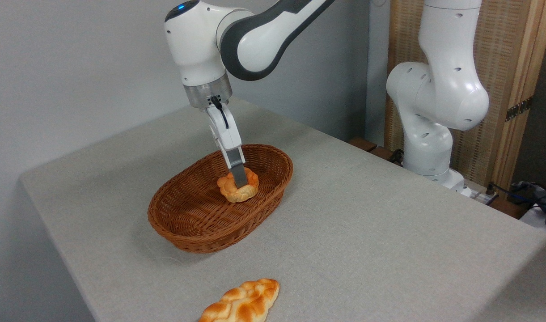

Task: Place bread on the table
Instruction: 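Lift the bun up and carry it over the basket rim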

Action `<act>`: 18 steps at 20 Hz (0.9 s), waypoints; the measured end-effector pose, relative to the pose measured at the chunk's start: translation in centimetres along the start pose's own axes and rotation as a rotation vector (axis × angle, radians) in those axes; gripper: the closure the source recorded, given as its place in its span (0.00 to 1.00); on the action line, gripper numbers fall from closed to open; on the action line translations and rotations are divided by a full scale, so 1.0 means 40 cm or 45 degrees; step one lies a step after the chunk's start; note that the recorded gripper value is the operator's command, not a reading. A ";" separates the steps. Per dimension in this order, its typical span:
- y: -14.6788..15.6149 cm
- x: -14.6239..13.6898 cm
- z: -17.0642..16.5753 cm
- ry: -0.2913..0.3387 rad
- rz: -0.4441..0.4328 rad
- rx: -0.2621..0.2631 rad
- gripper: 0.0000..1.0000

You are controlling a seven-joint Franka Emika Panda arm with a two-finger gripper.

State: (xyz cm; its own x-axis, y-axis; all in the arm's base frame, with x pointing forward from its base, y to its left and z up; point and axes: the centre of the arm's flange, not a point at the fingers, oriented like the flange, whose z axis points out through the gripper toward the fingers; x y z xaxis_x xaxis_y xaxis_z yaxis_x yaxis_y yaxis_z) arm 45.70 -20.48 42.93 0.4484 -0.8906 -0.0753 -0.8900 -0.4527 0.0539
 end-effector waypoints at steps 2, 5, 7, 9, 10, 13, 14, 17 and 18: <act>0.000 0.000 0.000 0.000 0.000 0.000 0.65; 0.000 0.000 0.000 0.001 0.013 0.001 0.65; -0.004 -0.002 -0.004 0.004 0.025 0.003 0.65; -0.009 -0.004 -0.010 0.009 0.022 0.007 0.65; -0.014 -0.004 -0.017 0.015 0.018 0.012 0.65; -0.031 -0.007 -0.049 0.036 0.023 0.027 0.65; -0.037 -0.010 -0.058 0.039 0.023 0.028 0.65; -0.074 -0.043 -0.101 0.051 0.040 -0.011 0.65; -0.082 -0.052 -0.112 0.054 0.046 -0.020 0.65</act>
State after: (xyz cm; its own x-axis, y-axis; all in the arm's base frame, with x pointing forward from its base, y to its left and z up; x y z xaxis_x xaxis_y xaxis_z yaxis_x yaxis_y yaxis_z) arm 48.08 -17.35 47.38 0.4195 -0.9072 -0.0308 -0.9044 -0.4206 0.0715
